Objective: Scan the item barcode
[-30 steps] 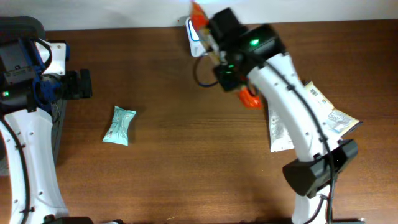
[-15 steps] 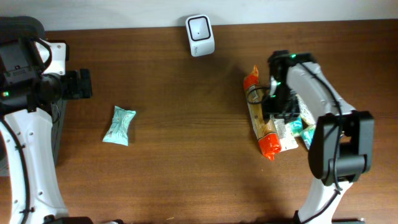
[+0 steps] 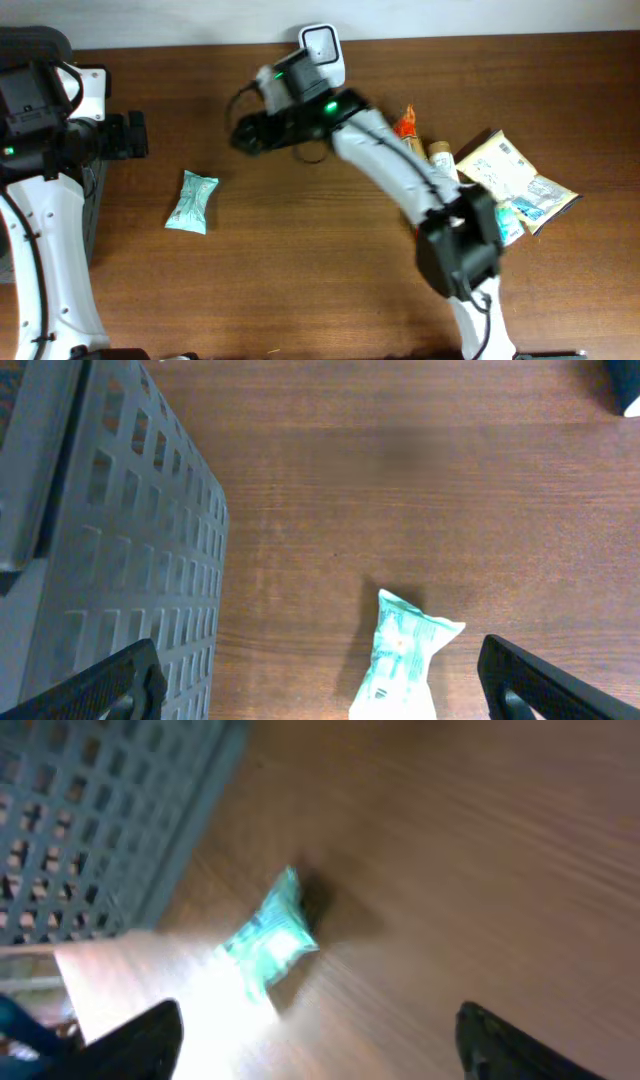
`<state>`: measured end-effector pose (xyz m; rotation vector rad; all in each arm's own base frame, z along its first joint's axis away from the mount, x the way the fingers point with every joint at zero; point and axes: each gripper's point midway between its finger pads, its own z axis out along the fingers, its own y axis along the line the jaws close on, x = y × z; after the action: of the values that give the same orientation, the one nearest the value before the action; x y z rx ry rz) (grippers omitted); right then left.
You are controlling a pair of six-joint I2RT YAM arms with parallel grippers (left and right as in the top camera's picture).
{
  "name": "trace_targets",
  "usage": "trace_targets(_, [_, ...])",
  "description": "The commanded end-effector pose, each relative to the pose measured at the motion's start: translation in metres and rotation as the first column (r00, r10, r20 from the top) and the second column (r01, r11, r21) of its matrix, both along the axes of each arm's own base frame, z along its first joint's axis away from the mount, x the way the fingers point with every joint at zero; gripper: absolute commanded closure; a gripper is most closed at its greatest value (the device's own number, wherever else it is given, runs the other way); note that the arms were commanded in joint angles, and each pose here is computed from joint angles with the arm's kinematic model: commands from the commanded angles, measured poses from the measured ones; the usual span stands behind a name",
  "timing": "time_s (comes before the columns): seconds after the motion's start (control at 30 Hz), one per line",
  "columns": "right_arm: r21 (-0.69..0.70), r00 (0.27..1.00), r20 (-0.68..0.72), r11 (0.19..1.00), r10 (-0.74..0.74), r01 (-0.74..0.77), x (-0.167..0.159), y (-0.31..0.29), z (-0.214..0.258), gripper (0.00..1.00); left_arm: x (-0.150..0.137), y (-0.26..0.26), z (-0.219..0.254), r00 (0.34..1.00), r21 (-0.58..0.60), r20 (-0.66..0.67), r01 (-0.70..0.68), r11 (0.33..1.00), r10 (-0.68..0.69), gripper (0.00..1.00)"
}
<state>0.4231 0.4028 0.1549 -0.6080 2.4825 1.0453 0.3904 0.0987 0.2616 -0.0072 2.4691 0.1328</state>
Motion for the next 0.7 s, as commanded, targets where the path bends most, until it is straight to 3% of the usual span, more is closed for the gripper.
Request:
trace_targets(0.0, [0.014, 0.997, -0.016, 0.997, 0.079, -0.078, -0.018, 0.053, -0.056, 0.18, 0.0, 0.001, 0.004, 1.0, 0.013, 0.01, 0.013, 1.0, -0.013, 0.01])
trace_targets(0.07, [0.027, 0.993, -0.001, 0.992, 0.122, -0.122, -0.028, 0.079, -0.086, 0.18, 0.0, 0.001, 0.004, 1.0, 0.013, 0.01, 0.014, 1.0, -0.014, 0.01])
trace_targets(0.3, [0.055, 0.988, -0.006, 0.987, 0.153, -0.152, -0.041, 0.106, -0.122, 0.18, 0.0, 0.001, 0.004, 1.0, 0.013, 0.01, 0.013, 1.0, -0.013, 0.01])
trace_targets(0.33, [0.061, 0.987, -0.011, 0.985, 0.162, -0.161, -0.043, 0.107, -0.121, 0.35, 0.0, 0.001, 0.004, 1.0, 0.013, 0.01, 0.014, 1.0, -0.014, 0.01])
trace_targets(0.47, [0.056, 0.986, -0.021, 0.985, 0.163, -0.162, -0.045, 0.106, -0.123, 0.69, 0.0, 0.001, 0.004, 1.0, 0.013, 0.01, 0.013, 1.0, -0.013, 0.01])
trace_targets(0.53, [0.043, 0.985, -0.043, 0.986, 0.165, -0.163, -0.048, 0.103, -0.127, 0.93, 0.0, 0.001, 0.004, 1.0, 0.013, 0.01, 0.013, 1.0, -0.013, 0.01])
trace_targets(0.67, [-0.025, 0.977, -0.167, 0.99, 0.136, -0.142, -0.048, 0.068, -0.129, 0.96, 0.0, 0.001, 0.004, 1.0, 0.013, 0.01, 0.013, 1.0, -0.013, 0.01])
